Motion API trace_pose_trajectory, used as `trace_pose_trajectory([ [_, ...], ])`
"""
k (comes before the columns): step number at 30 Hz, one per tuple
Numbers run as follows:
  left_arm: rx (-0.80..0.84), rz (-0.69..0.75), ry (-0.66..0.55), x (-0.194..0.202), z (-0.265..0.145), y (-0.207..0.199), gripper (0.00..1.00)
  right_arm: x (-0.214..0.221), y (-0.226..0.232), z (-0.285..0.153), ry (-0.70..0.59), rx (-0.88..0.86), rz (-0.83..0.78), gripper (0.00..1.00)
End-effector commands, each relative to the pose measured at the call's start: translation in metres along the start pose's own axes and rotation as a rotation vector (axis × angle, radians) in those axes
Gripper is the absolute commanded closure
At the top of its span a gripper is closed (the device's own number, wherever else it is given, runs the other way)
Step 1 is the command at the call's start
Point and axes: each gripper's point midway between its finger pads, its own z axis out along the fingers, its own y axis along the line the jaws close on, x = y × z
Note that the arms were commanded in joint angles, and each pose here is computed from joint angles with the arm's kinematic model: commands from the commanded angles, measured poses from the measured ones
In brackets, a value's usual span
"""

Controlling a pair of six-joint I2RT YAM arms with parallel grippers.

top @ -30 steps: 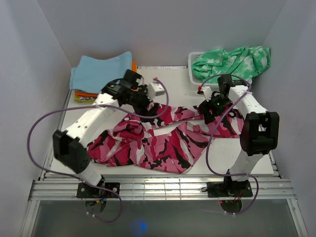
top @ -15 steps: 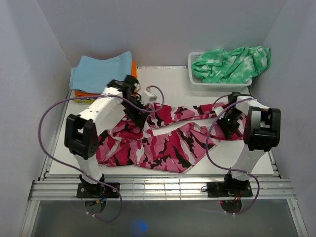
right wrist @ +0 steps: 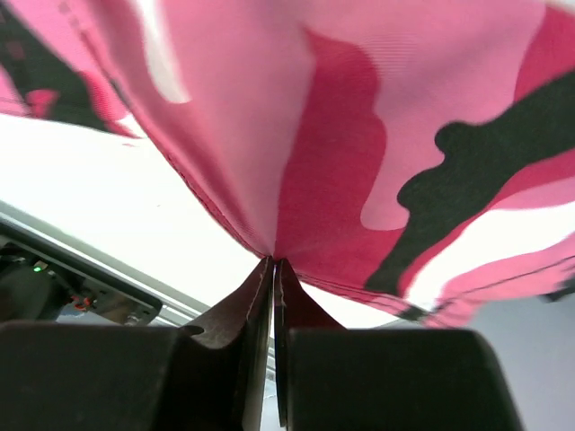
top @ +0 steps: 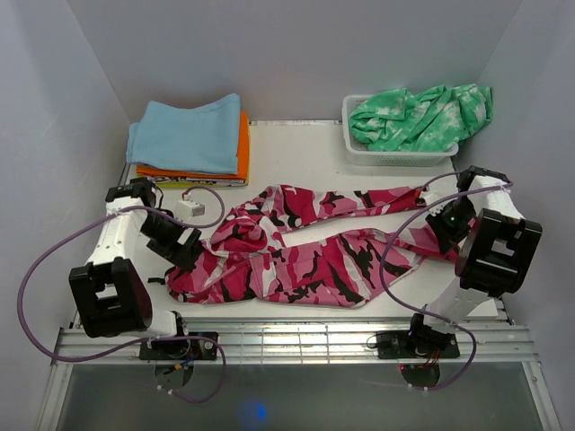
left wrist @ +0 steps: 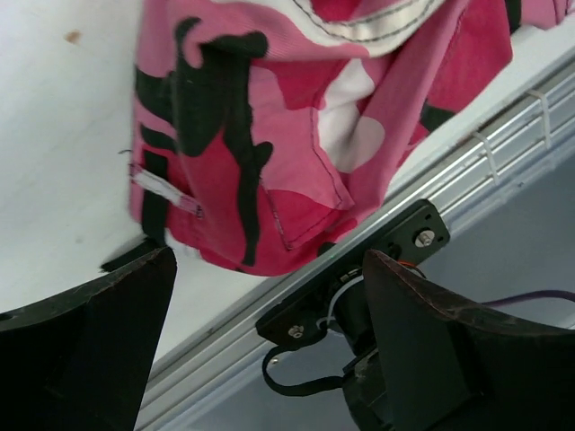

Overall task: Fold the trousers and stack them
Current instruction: Flatten the trousers out

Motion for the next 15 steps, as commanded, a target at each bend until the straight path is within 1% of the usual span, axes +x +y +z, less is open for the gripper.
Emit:
trace_pose_trajectory([
  [1,0.095,0.005,-0.04,0.0,0.007,-0.018,0.04,-0.009,0.017,-0.021,-0.064,-0.055,-0.102,0.92],
  [4,0.104,-0.05,-0.033,0.005,0.026,-0.016,0.05,-0.015,0.021,-0.029,-0.105,-0.044,-0.126,0.92],
  [5,0.076,-0.068,-0.01,0.009,0.032,-0.008,0.06,-0.017,0.021,-0.032,-0.117,-0.038,-0.133,0.92],
  [6,0.047,-0.074,-0.017,0.007,0.038,0.001,0.08,-0.022,0.017,-0.037,-0.13,-0.02,-0.142,0.92],
  [8,0.041,-0.11,-0.02,0.002,0.043,0.008,0.16,-0.031,0.011,-0.042,-0.147,-0.014,-0.141,0.92],
  [9,0.054,-0.132,-0.02,-0.003,0.048,0.012,0.23,-0.041,0.002,-0.054,-0.171,0.016,-0.143,0.92],
  [10,0.047,-0.154,-0.05,-0.018,0.042,0.019,0.39,-0.047,-0.004,-0.056,-0.177,0.013,-0.138,0.92],
  [12,0.073,-0.203,-0.063,-0.036,0.045,0.03,0.54,-0.06,-0.013,-0.066,-0.206,0.029,-0.131,0.92],
  [13,0.074,-0.225,-0.076,-0.045,0.043,0.036,0.71,-0.071,-0.024,-0.074,-0.222,0.049,-0.136,0.92],
  [14,0.046,-0.239,-0.119,-0.067,0.032,0.048,0.81,-0.076,-0.027,-0.078,-0.229,0.052,-0.137,0.92],
  [15,0.04,-0.251,-0.128,-0.076,0.029,0.055,0.91,-0.08,-0.029,-0.082,-0.235,0.051,-0.138,0.92],
])
